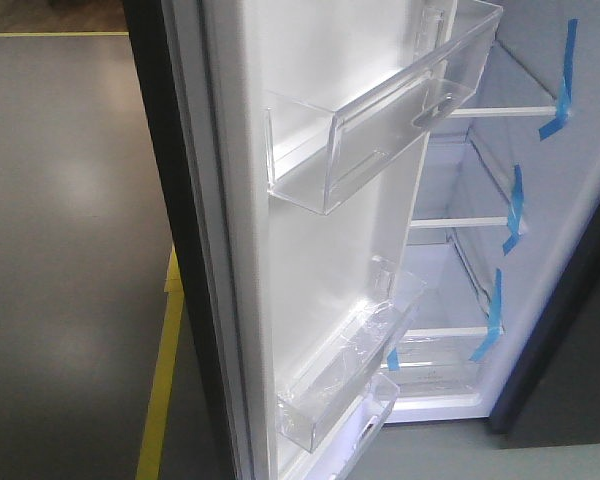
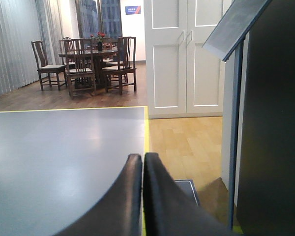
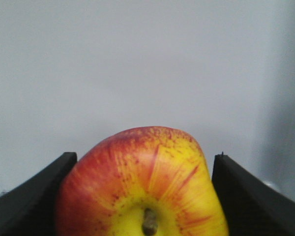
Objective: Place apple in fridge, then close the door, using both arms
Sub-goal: 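Lower the apple into the upper clear door bin and open the right gripper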
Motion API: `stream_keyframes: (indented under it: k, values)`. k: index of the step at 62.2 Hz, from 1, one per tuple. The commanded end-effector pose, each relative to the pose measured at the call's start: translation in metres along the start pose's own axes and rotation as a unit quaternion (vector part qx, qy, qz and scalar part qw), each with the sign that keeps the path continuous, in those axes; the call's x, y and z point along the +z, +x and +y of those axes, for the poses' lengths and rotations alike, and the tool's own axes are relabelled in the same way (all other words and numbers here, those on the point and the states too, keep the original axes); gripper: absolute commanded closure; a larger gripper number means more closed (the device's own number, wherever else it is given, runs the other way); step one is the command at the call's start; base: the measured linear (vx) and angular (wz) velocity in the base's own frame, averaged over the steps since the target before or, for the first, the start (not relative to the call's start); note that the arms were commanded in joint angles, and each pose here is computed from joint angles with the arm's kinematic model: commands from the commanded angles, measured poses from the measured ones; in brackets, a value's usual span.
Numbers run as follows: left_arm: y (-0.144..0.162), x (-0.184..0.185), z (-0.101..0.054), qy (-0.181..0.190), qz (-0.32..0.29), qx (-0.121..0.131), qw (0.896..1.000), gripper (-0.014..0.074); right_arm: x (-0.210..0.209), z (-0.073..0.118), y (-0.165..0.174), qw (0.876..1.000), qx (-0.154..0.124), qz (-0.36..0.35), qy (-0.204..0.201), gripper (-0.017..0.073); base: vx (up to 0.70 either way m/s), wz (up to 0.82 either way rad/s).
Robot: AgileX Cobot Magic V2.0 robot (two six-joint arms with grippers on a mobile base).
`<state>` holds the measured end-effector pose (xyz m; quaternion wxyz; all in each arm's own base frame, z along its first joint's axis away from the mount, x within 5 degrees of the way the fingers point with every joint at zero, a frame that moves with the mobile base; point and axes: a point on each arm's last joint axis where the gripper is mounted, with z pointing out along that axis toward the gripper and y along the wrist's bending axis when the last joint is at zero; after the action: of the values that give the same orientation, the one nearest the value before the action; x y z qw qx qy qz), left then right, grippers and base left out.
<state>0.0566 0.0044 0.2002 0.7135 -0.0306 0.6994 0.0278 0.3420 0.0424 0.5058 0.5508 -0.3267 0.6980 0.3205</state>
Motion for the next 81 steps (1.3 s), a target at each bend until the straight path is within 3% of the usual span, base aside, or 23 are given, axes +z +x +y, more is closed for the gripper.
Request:
stream_keyframes:
  k: [1,10,19,27,35,44,56,63,71,81]
  values:
    - [0.000,-0.001,0.001,-0.004,-0.031,-0.007,0.999,0.0600,0.006,0.017,-0.017,0.999,-0.029,-0.031,-0.010,0.0527,0.00,0.00]
    - [0.000,-0.001,0.001,-0.004,-0.031,-0.007,0.999,0.0600,0.032,0.017,-0.005,0.998,-0.058,0.020,0.011,0.0487,0.00,0.00]
    - [0.000,-0.001,0.001,-0.004,-0.031,-0.007,0.999,0.0600,0.039,0.019,-0.001,0.996,-0.072,0.044,0.021,0.0372,0.00,0.00]
    - [0.000,-0.001,0.001,-0.004,-0.031,-0.007,0.999,0.0600,0.039,0.018,-0.002,0.996,-0.068,0.041,0.026,0.0195,0.00,0.00]
    - [0.000,-0.001,0.001,-0.004,-0.031,-0.007,0.999,0.0600,0.039,0.016,-0.003,0.998,-0.044,0.036,0.039,0.0018,0.00,0.00]
    - [0.000,-0.001,0.001,-0.004,-0.031,-0.007,0.999,0.0600,0.039,0.016,-0.004,0.998,-0.028,0.028,0.042,-0.0063,0.00,0.00]
    - [0.000,-0.001,0.001,-0.004,-0.031,-0.007,0.999,0.0600,0.038,0.017,-0.005,0.999,-0.024,0.023,0.038,-0.0024,0.00,0.00]
    - [0.000,-0.001,0.001,-0.004,-0.031,-0.007,0.999,0.0600,0.035,0.022,-0.009,0.999,-0.021,0.017,0.032,0.0056,0.00,0.00]
    - [0.000,-0.001,0.001,-0.004,-0.031,-0.007,0.999,0.0600,0.022,0.034,-0.020,0.999,-0.019,-0.001,0.041,0.0251,0.00,0.00]
    - [0.000,-0.001,0.001,-0.004,-0.031,-0.007,0.999,0.0600,-0.002,0.062,-0.035,0.998,-0.050,-0.011,0.036,0.0578,0.00,0.00]
